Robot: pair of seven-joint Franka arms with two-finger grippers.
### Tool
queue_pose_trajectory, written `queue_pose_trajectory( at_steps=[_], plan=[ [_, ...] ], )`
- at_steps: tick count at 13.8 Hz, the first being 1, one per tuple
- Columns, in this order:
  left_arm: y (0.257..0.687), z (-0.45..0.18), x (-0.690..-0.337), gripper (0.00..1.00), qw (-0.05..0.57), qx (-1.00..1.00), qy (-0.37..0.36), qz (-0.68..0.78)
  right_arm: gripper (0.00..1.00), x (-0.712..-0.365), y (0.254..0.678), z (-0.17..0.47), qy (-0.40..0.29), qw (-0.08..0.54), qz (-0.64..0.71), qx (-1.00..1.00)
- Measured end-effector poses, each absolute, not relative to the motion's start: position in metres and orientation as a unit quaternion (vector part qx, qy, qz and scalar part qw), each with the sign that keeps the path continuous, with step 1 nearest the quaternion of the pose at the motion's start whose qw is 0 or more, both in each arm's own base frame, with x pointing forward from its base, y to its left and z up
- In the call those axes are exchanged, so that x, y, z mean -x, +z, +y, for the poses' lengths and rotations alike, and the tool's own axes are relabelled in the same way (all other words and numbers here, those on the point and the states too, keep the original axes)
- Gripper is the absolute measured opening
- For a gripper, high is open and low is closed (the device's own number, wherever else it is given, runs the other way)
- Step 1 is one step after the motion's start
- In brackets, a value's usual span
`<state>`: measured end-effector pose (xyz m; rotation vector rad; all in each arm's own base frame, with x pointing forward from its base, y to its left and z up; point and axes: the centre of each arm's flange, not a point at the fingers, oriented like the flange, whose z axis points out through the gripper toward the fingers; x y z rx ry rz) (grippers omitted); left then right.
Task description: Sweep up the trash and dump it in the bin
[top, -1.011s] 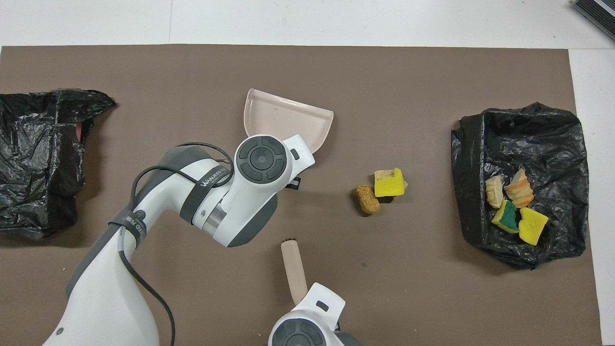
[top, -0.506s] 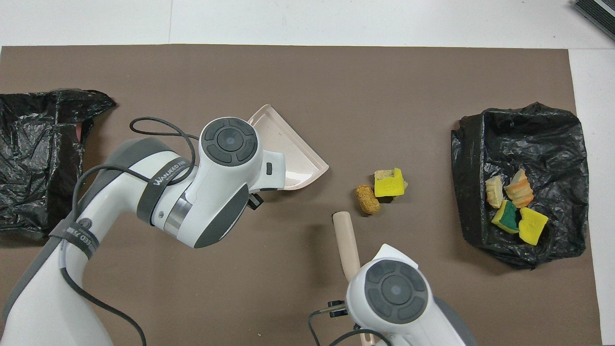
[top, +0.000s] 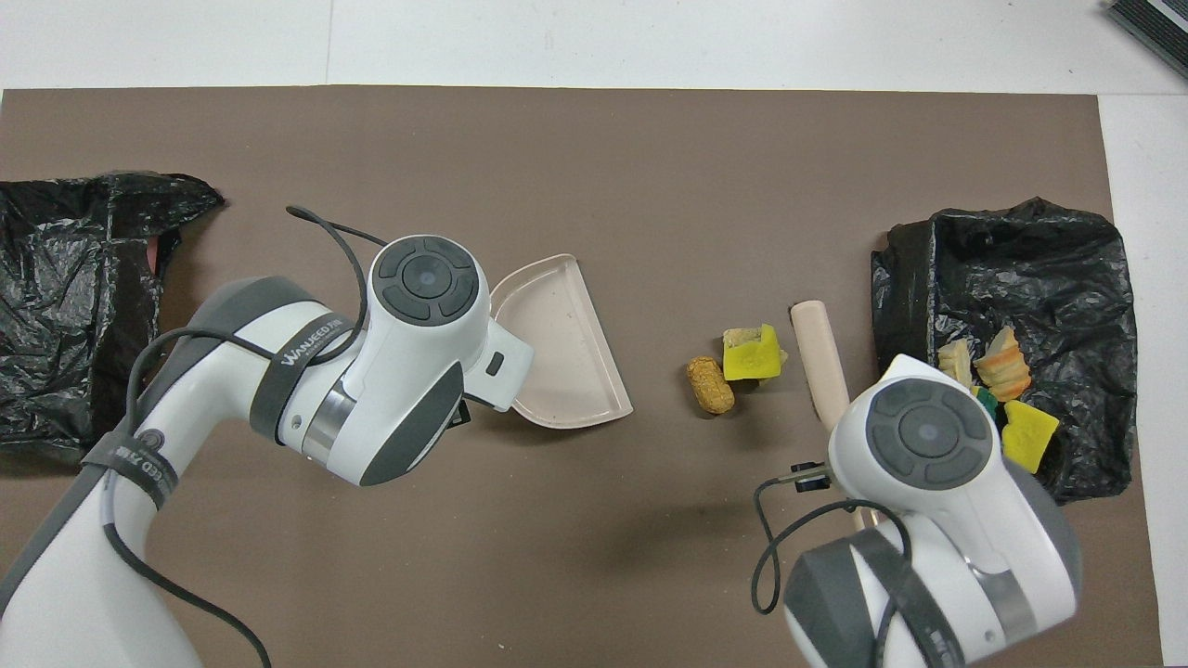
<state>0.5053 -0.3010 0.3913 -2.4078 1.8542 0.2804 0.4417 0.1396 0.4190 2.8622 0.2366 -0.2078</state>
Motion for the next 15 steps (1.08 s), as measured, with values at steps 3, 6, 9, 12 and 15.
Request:
queue_pose_trajectory(
  at_steps=[3, 6, 9, 12, 15],
  plan=[
    [0.381, -0.303, -0.475, 0.31, 0.046, 0.773, 0.081, 0.628, 0.26, -0.465, 0.381, 0.119, -0.080, 0.165, 0.105, -0.977],
    [0.375, -0.307, -0.455, 0.31, 0.048, 0.763, 0.073, 0.640, 0.26, -0.467, 0.355, 0.124, -0.103, 0.174, 0.120, -0.972],
    [0.371, -0.313, -0.442, 0.31, 0.049, 0.755, 0.078, 0.649, 0.26, -0.465, 0.346, 0.134, -0.110, 0.174, 0.131, -0.970],
    [0.368, -0.313, -0.433, 0.31, 0.050, 0.752, 0.082, 0.652, 0.26, -0.461, 0.335, 0.165, -0.106, 0.131, 0.135, -0.976],
    [0.368, -0.312, -0.431, 0.31, 0.050, 0.751, 0.083, 0.653, 0.26, -0.450, 0.325, 0.217, -0.100, 0.065, 0.137, -0.983]
  ],
)
